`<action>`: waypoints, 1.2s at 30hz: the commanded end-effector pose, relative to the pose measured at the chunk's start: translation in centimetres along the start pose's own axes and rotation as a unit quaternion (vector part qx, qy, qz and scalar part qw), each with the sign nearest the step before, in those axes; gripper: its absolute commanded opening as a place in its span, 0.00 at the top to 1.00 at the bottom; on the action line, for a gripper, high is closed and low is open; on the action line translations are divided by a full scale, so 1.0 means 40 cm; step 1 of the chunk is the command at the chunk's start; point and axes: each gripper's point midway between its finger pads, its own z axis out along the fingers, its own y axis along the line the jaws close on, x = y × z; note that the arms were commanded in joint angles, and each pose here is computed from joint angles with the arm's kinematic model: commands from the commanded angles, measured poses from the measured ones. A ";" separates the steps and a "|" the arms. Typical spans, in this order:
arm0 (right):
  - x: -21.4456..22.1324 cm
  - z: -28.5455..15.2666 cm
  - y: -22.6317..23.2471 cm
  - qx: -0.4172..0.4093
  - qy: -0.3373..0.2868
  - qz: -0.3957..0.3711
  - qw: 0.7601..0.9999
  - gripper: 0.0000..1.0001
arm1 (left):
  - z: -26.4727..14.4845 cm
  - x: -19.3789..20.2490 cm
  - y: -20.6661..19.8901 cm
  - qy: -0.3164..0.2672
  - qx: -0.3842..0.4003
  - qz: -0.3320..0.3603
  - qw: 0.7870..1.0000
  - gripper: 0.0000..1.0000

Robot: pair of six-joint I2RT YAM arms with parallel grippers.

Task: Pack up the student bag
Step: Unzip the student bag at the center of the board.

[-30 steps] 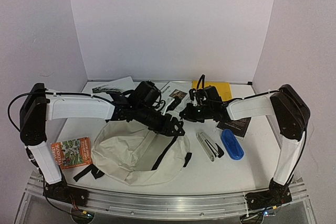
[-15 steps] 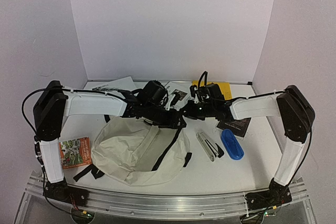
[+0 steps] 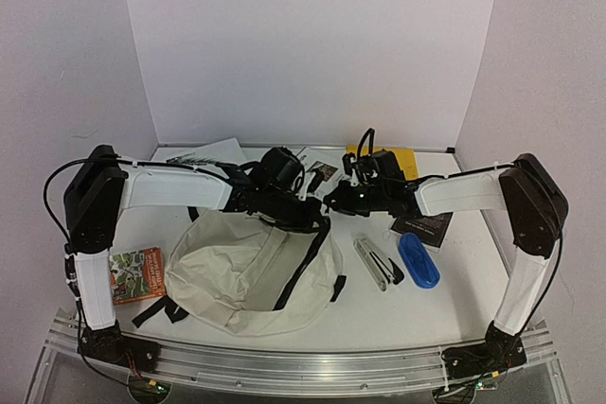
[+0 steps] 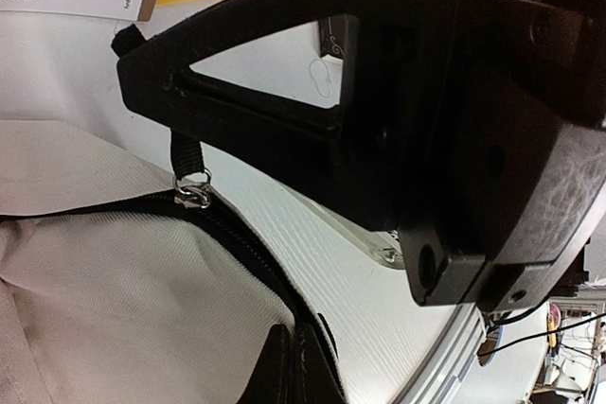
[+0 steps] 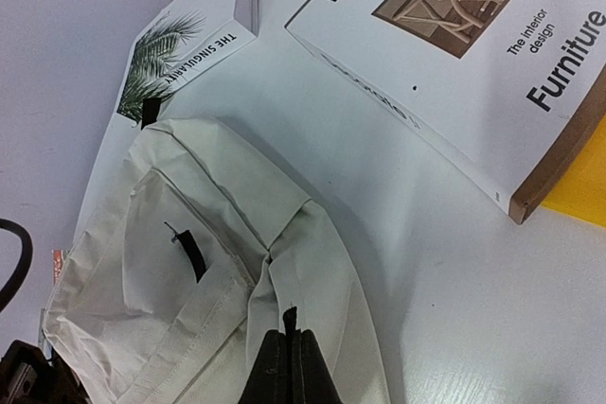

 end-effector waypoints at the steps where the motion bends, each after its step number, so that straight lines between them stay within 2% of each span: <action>1: -0.083 -0.046 0.068 -0.033 -0.048 -0.023 0.998 1.00 | -0.061 -0.026 -0.108 -0.020 0.087 0.046 0.995 1.00; 9: -0.096 -0.005 0.073 -0.038 -0.045 -0.037 0.998 1.00 | -0.117 -0.008 -0.236 0.007 0.205 0.112 0.972 1.00; 17: -0.078 0.076 0.071 -0.054 -0.019 -0.045 0.997 1.00 | -0.158 -0.002 -0.301 0.011 0.259 0.134 0.956 1.00; 30: -0.058 0.162 0.062 -0.070 0.004 -0.058 0.996 1.00 | -0.177 -0.006 -0.323 0.008 0.273 0.137 0.952 1.00; 33: -0.063 0.173 0.058 -0.066 0.001 -0.059 0.996 1.00 | -0.183 -0.009 -0.319 0.003 0.266 0.136 0.954 1.00; 36: -0.082 0.164 0.062 -0.061 -0.011 -0.060 0.996 1.00 | -0.186 -0.025 -0.287 -0.014 0.228 0.127 0.965 1.00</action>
